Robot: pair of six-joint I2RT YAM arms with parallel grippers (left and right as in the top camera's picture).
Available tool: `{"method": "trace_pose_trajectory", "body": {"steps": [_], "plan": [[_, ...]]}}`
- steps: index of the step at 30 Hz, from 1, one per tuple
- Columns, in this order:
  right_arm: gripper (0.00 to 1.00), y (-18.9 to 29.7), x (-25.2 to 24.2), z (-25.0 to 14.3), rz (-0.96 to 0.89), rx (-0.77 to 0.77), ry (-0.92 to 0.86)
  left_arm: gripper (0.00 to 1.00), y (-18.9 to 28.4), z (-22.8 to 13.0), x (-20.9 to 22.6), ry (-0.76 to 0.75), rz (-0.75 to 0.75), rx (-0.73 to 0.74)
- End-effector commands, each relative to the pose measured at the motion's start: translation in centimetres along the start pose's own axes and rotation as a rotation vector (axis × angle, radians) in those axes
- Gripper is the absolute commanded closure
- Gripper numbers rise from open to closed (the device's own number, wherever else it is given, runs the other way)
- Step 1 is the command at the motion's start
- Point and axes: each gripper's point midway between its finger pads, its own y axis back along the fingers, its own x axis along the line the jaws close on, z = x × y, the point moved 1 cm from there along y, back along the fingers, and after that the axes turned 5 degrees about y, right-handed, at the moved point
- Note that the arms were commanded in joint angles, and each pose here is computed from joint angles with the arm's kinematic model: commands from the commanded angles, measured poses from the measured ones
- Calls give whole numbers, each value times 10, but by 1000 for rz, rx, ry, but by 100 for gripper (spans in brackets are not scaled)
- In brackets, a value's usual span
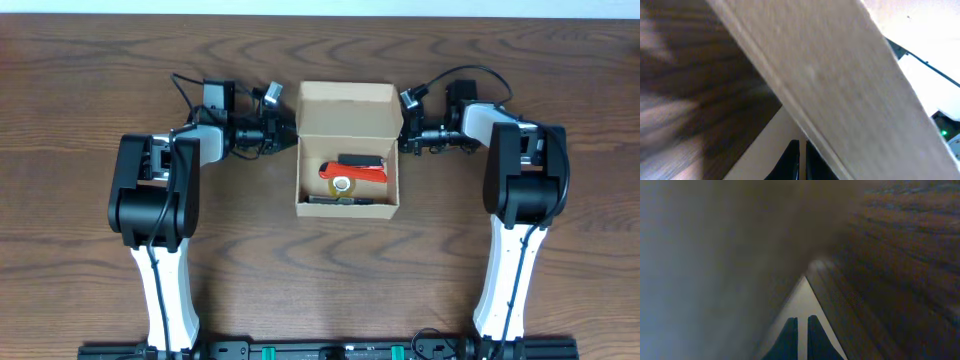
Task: Pack container
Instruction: 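Lift the lid flap with both grippers and fold it over the box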
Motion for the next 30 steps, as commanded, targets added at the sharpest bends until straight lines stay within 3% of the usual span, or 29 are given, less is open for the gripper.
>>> {"method": "trace_pose_trajectory", "body": {"steps": [1, 23, 30], "plan": [[99, 0, 17, 10, -30, -2, 101, 94, -2, 5, -9, -33, -33, 17], [99, 22, 80, 37, -149, -58, 268, 94, 8, 45, -88, -272, -117, 14], [99, 33, 89, 38, -281, -25, 300, 94, 27, 49, -129, -390, -118, -25]]}}
